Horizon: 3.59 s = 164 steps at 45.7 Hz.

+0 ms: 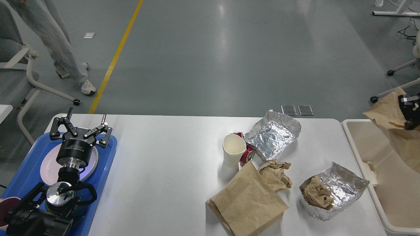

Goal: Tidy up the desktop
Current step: 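Grasp the brown paper bag and carry it into the white bin, then release the bag inside the bin with the right gripper, then move the right gripper over the large brown paper bag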

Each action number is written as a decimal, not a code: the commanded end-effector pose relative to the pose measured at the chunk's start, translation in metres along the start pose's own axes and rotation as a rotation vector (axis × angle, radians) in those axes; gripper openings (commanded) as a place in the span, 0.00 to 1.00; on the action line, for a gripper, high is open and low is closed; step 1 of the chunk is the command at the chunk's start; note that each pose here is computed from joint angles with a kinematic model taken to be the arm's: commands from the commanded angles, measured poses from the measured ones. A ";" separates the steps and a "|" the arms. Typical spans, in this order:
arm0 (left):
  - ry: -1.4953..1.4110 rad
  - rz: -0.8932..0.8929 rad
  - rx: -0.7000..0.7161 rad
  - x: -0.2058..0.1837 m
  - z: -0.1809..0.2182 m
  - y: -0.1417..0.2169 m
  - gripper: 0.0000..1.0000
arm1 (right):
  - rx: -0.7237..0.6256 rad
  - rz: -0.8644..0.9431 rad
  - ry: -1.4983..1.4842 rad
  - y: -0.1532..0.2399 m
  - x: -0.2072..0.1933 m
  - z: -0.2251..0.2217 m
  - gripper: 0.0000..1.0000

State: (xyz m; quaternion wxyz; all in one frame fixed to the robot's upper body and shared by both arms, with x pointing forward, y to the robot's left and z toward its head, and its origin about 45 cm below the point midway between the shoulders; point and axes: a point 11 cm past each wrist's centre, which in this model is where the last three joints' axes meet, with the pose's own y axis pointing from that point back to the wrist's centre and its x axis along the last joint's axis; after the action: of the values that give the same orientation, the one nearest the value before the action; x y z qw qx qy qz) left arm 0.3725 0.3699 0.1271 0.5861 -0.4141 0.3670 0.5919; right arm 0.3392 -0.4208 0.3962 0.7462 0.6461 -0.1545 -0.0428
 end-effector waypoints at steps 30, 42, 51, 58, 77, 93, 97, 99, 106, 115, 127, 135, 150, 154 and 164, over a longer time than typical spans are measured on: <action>-0.001 0.000 0.001 0.000 0.000 0.000 0.96 | -0.079 0.317 -0.387 -0.107 0.003 0.157 0.00; 0.000 0.000 0.000 0.000 0.000 0.000 0.96 | -0.073 0.387 -0.493 -0.212 -0.012 0.168 0.00; 0.000 0.000 0.000 0.000 0.000 0.000 0.96 | -0.149 0.453 -0.419 -0.274 -0.019 0.148 0.00; 0.000 0.000 0.000 0.000 0.000 0.000 0.96 | -0.180 0.509 -0.410 -0.322 -0.054 0.131 0.00; 0.000 0.000 0.000 0.000 0.000 0.000 0.96 | -0.217 0.488 -0.408 -0.350 -0.089 0.126 0.00; 0.000 0.000 0.000 0.000 0.000 0.000 0.96 | -0.217 0.510 -0.413 -0.352 -0.093 0.126 0.47; 0.000 0.000 0.000 0.000 0.000 0.000 0.96 | -0.219 0.591 -0.443 -0.347 -0.087 0.129 1.00; 0.000 0.000 0.000 0.000 0.000 0.000 0.96 | -0.219 0.607 -0.460 -0.348 -0.088 0.131 1.00; 0.000 0.000 0.000 0.000 0.000 0.000 0.96 | -0.222 0.590 -0.469 -0.352 -0.097 0.133 1.00; 0.000 0.000 0.000 0.000 0.000 0.000 0.96 | -0.232 0.601 -0.465 -0.347 -0.092 0.138 1.00; 0.000 -0.002 0.000 -0.001 0.000 -0.001 0.96 | -0.282 0.494 -0.378 -0.295 -0.043 0.158 1.00; 0.000 0.000 0.000 0.000 0.000 0.000 0.96 | -0.312 0.350 -0.174 -0.232 0.000 0.133 1.00; 0.000 0.000 0.000 0.000 0.000 0.000 0.96 | -0.281 0.056 0.213 -0.086 0.011 -0.008 1.00; 0.000 0.000 0.000 0.000 0.000 0.000 0.96 | -0.254 -0.031 0.264 -0.056 -0.001 -0.038 1.00; -0.001 0.000 0.001 0.000 0.000 0.000 0.96 | -0.083 -0.038 0.324 0.015 -0.045 -0.105 1.00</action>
State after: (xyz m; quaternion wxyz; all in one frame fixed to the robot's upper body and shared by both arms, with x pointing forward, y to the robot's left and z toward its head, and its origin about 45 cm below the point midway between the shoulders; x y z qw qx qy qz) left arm 0.3725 0.3696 0.1270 0.5863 -0.4138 0.3671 0.5918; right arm 0.3405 -0.3460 0.3616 0.8016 0.5971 -0.0269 0.0145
